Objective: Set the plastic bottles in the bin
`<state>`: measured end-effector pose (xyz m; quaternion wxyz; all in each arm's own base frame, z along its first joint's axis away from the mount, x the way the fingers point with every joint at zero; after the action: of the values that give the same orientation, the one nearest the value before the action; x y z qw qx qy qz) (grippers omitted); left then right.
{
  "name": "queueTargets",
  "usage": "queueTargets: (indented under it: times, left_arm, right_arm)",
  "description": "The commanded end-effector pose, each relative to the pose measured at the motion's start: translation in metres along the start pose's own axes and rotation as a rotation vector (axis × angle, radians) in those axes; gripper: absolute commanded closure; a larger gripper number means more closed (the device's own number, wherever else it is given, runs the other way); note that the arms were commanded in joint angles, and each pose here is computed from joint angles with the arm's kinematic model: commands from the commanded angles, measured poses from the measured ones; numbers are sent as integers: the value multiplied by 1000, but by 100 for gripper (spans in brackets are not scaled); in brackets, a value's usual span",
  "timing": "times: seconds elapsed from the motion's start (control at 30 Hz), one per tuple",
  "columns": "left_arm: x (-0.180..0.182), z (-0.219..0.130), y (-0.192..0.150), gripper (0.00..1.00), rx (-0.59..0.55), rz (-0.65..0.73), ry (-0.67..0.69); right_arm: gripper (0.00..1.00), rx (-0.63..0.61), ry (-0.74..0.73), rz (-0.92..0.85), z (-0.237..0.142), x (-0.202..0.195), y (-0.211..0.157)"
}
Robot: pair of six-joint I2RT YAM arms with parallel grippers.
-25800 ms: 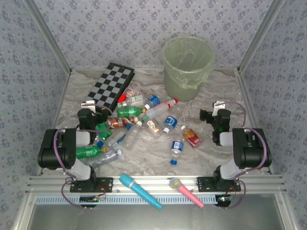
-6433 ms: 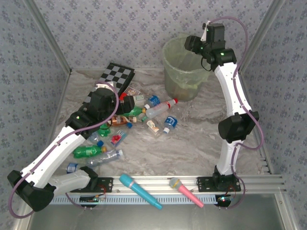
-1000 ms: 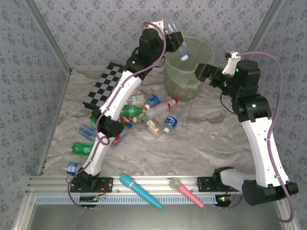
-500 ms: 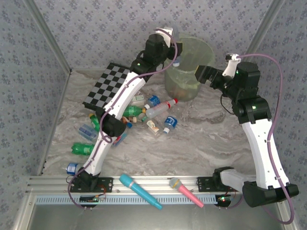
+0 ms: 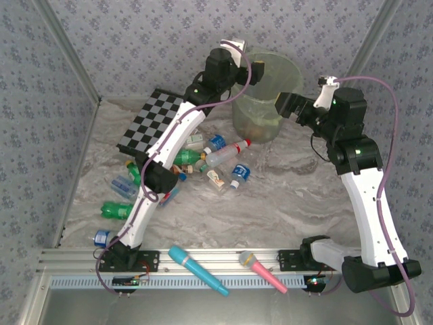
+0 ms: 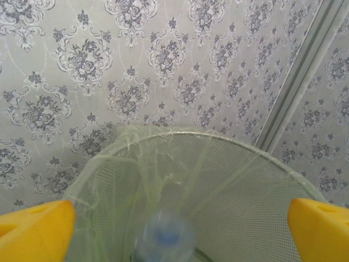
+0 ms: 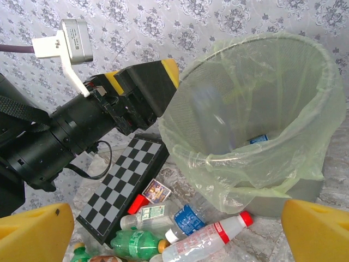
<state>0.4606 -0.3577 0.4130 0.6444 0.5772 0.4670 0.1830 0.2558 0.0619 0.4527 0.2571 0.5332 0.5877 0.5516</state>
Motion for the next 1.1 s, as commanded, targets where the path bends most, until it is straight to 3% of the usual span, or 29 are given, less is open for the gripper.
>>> queueTargets:
  times: [0.0,0.3,0.57,0.83,1.07]
  left_arm:
    - [-8,-6,12,0,-48,-5,-23]
    - [-12,-20,25,0,-51,-32,-18]
    - [-11,-50,41,0,-11,-67,74]
    - [12,-82,35,0,99,-122,317]
    - [56,-124,22,0,139,-233,549]
  right_arm:
    - [0,-18,-3,9,-1,-1,1]
    - [0,-18,15,10,5,0,3]
    - [0,-9,41,-34,15,9,4]
    - [0,19,72,-93,33,23,1]
    - [0,34,109,-115,49,34,-1]
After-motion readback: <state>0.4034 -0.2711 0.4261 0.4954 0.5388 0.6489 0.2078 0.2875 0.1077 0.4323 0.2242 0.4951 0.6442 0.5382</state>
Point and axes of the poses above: each hand's point on the last joint's axis, 136 mm out from that joint toward the fingers, its own z axis out along the fingers, its own x axis along the line the jaws close on, y = z × x, the point moved 9 cm from there along -z, back along the fingers, and after that the axes turned 12 degrees about -z, right-handed, at the moved point
